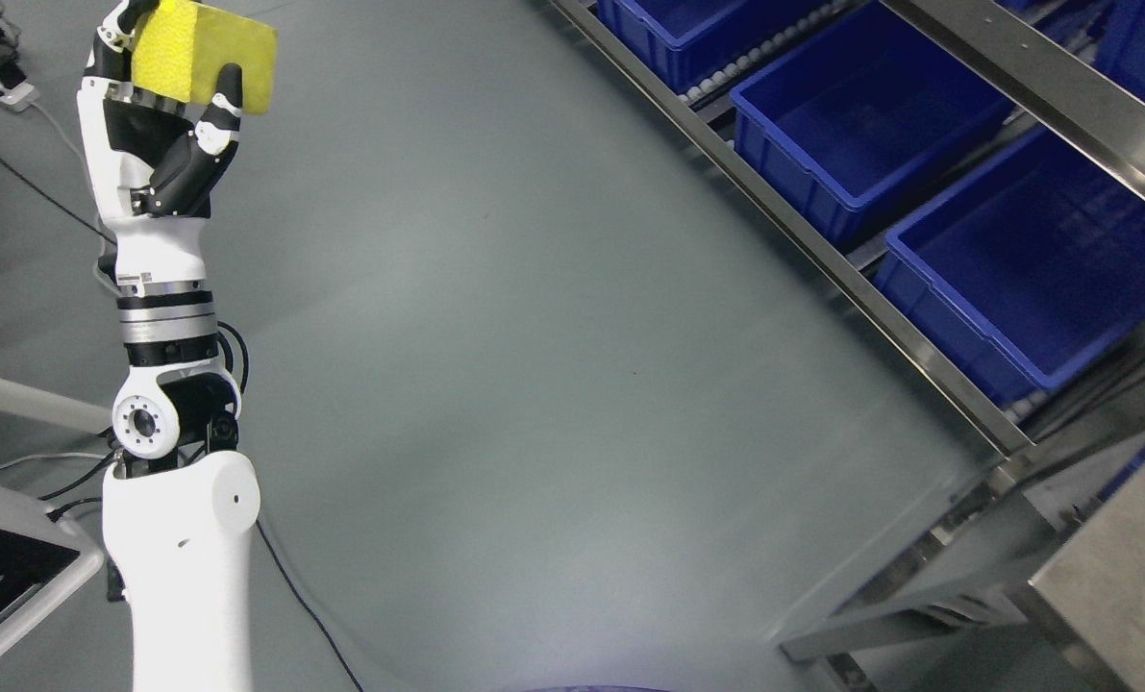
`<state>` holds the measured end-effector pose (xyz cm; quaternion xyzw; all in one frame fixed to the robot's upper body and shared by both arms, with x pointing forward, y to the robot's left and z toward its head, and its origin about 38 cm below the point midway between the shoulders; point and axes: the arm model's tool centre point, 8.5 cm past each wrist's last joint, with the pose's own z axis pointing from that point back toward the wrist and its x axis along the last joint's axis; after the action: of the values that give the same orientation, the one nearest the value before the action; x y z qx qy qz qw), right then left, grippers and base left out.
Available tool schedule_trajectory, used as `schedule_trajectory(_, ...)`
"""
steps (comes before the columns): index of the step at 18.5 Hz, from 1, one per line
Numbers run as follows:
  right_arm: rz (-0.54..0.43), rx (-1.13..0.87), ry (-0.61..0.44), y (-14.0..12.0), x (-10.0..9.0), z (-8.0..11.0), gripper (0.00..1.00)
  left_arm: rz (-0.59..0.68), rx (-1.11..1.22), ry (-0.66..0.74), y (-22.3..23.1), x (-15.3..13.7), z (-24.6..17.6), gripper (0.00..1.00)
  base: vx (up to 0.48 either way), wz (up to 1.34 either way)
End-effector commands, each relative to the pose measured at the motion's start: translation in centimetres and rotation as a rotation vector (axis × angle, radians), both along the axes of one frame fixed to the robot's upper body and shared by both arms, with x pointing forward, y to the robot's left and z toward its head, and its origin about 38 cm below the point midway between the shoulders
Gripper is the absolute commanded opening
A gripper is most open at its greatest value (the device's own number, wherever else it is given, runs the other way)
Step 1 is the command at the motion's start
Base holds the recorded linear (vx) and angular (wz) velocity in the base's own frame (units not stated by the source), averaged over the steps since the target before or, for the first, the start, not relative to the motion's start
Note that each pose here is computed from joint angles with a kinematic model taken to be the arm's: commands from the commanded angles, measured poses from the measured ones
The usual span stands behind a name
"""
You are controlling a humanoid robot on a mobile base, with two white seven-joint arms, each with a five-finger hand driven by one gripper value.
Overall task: Move yellow foam block to right shelf middle
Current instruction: 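Hold the cube raised in the left hand while turning toward the bin shelf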
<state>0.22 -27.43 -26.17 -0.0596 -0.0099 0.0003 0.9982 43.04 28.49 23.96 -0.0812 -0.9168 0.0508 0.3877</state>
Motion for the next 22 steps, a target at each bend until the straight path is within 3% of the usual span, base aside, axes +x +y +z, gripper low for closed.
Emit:
schedule_trajectory(1,-0.009,-0.015,0.006,-1.1,-1.0,0.1,1.0,0.059,-0.003,-0.007,2.5,-1.0,0.0,0.35,0.154,0.49)
schedule_trajectory(22,-0.009,-0.015,0.006,-1.1,-1.0,0.1,1.0,0.031,0.025,0.049,2.1,-1.9,-2.5,0.35,0.274,0.08)
